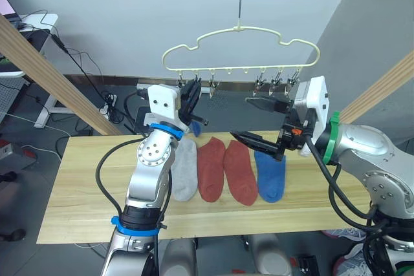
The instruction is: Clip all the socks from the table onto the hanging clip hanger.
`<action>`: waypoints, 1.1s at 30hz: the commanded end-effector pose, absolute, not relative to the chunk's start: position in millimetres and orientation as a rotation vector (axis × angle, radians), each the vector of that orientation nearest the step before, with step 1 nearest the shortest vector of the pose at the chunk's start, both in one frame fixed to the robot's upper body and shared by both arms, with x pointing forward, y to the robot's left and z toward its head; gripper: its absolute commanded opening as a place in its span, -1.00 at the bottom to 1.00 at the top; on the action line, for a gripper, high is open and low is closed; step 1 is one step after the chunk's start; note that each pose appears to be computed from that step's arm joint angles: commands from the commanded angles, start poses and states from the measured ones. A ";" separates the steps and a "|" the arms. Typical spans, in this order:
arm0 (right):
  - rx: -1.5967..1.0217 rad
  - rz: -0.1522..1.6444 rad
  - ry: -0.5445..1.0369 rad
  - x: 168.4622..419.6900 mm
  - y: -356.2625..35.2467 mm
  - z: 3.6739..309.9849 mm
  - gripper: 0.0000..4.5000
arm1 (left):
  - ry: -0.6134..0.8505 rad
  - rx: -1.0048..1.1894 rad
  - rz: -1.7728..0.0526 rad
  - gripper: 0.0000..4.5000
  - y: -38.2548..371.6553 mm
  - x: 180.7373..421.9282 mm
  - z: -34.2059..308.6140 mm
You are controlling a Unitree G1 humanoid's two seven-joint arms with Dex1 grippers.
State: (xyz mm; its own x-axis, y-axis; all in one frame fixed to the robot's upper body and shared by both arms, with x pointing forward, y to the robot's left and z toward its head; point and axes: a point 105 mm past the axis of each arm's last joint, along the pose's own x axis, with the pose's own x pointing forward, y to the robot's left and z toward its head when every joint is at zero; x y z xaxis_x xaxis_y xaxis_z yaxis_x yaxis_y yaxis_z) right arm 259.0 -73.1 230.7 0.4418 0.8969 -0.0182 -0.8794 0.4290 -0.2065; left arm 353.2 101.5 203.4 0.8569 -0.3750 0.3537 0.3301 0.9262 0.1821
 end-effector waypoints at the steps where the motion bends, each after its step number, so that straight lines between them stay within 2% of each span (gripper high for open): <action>1: -0.279 1.008 0.067 268.0 -92.9 192.1 0.97 | -0.395 0.130 -0.422 -0.97 97.3 347.2 213.9; 5: -0.350 0.842 0.279 286.2 -125.5 140.9 0.97 | -0.315 0.071 -0.507 -0.97 95.9 344.2 216.4; 7: -0.434 0.798 0.360 292.0 -140.4 110.8 0.97 | -0.219 0.033 -0.588 -0.97 96.4 342.4 214.5; 11: -0.483 0.792 0.402 295.5 -146.0 87.6 0.97 | -0.076 -0.058 -0.646 -0.97 100.3 341.3 209.6; 16: -0.566 0.741 0.464 314.9 -146.9 44.9 0.97 | 0.227 -0.243 -0.788 -0.97 113.0 335.4 207.0; 21: -0.612 0.744 0.492 320.2 -149.9 27.7 0.97 | 0.351 -0.400 -0.814 -0.97 121.9 331.2 210.5; 24: -0.609 0.733 0.508 321.3 -154.6 22.5 0.71 | 0.381 -0.495 -0.839 -0.97 123.5 327.7 214.1; 33: -0.601 0.748 0.468 317.4 -156.4 28.5 -0.64 | 0.377 -0.543 -0.798 -0.97 124.9 330.1 215.2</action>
